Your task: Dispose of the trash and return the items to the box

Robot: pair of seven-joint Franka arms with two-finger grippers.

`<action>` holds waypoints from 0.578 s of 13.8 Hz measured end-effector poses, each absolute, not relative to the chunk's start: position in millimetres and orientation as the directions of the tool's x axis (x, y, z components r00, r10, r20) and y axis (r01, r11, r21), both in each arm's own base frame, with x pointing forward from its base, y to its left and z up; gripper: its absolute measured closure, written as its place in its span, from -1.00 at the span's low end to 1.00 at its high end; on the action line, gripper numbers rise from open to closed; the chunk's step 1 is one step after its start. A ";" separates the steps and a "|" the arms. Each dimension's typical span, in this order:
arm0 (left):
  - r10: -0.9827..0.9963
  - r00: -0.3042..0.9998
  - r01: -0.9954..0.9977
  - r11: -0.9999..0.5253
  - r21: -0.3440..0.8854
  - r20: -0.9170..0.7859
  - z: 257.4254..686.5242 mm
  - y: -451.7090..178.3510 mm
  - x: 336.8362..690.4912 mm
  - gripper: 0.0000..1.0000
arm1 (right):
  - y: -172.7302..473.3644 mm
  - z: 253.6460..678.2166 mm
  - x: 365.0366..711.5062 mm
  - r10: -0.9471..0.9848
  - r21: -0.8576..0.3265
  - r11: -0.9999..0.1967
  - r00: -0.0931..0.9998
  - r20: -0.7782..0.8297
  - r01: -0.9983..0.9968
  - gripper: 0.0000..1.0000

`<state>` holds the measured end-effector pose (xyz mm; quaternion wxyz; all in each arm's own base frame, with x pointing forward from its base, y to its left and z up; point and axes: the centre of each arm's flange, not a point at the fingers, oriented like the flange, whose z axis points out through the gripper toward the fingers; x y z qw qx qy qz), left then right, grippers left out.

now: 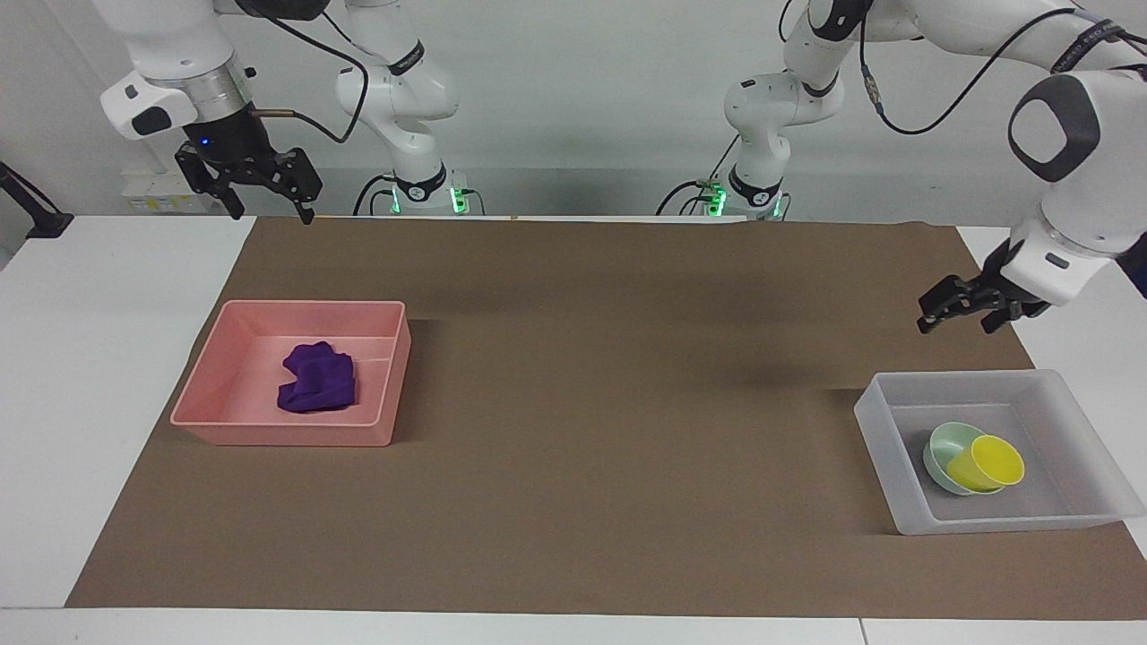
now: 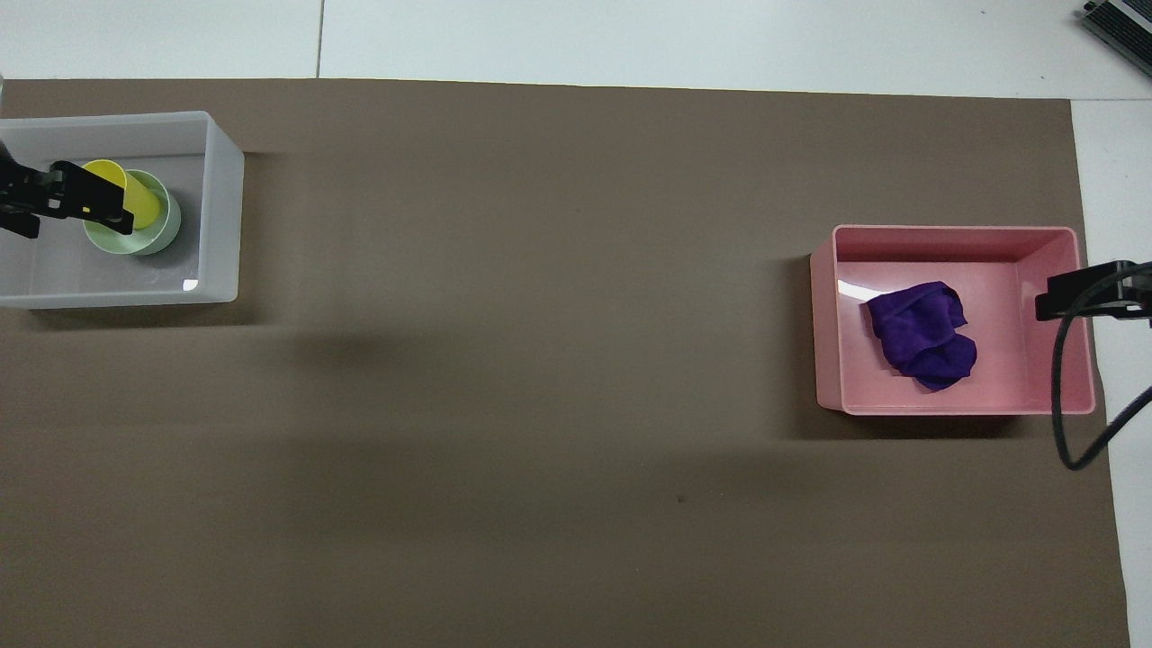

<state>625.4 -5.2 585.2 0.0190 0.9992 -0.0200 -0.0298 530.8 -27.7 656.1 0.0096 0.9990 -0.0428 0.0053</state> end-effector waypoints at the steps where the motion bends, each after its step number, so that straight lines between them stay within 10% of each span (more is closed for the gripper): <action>1: -0.055 0.996 -0.053 -0.998 0.034 -0.064 600.0 -29.7 613.2 -1.00 | -27.7 655.9 530.9 -0.085 0.019 -0.996 0.996 0.011 -0.086 -1.00; 8: -0.046 0.997 -0.047 -0.999 -0.012 -0.057 630.8 -7.9 564.7 -1.00 | -27.7 655.0 531.2 -0.085 0.019 -0.996 0.996 0.012 -0.086 -1.00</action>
